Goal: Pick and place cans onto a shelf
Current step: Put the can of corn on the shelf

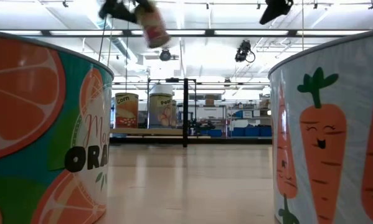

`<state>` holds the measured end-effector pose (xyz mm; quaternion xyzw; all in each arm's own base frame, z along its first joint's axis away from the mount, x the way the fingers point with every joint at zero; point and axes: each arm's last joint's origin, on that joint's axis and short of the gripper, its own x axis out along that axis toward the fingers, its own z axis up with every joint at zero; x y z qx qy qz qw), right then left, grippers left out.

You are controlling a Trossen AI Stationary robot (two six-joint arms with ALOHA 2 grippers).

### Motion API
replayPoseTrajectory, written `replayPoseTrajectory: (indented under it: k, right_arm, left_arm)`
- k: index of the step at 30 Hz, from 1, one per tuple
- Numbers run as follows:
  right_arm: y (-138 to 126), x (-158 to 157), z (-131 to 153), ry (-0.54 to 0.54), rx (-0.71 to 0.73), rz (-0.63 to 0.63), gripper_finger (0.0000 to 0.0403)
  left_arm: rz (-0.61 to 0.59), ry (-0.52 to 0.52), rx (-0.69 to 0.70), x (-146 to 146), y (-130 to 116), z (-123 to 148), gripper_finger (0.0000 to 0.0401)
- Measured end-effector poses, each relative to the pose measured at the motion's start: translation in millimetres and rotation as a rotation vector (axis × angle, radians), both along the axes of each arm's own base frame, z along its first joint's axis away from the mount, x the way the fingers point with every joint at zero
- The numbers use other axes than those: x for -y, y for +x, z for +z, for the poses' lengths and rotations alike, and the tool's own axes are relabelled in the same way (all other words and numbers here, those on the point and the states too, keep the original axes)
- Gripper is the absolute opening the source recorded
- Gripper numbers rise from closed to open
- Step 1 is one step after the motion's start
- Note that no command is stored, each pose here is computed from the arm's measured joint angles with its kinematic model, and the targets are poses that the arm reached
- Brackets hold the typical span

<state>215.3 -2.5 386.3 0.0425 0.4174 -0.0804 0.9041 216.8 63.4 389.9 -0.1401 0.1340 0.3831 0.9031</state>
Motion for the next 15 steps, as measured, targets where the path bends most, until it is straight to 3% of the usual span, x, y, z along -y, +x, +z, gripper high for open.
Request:
replayPoseTrajectory:
  k: [3,8,12,15]
  right_arm:
    - [0,4,0,-0.052,-0.003,0.041,0.0348]
    - [2,13,2,-0.119,0.012,0.077,0.0348]
    - [5,21,5,-0.133,0.056,0.048,0.0348]
    - [5,27,6,-0.113,0.067,-0.004,0.0348]
  left_arm:
    - [0.132,-0.031,-0.053,-29,-18,9,0.0285]
    - [0.225,-0.141,-0.164,-81,-31,-3,0.0285]
    - [0.176,-0.173,-0.298,-122,-30,-25,0.0285]
    - [0.038,-0.181,-0.421,-147,-25,-47,0.0285]
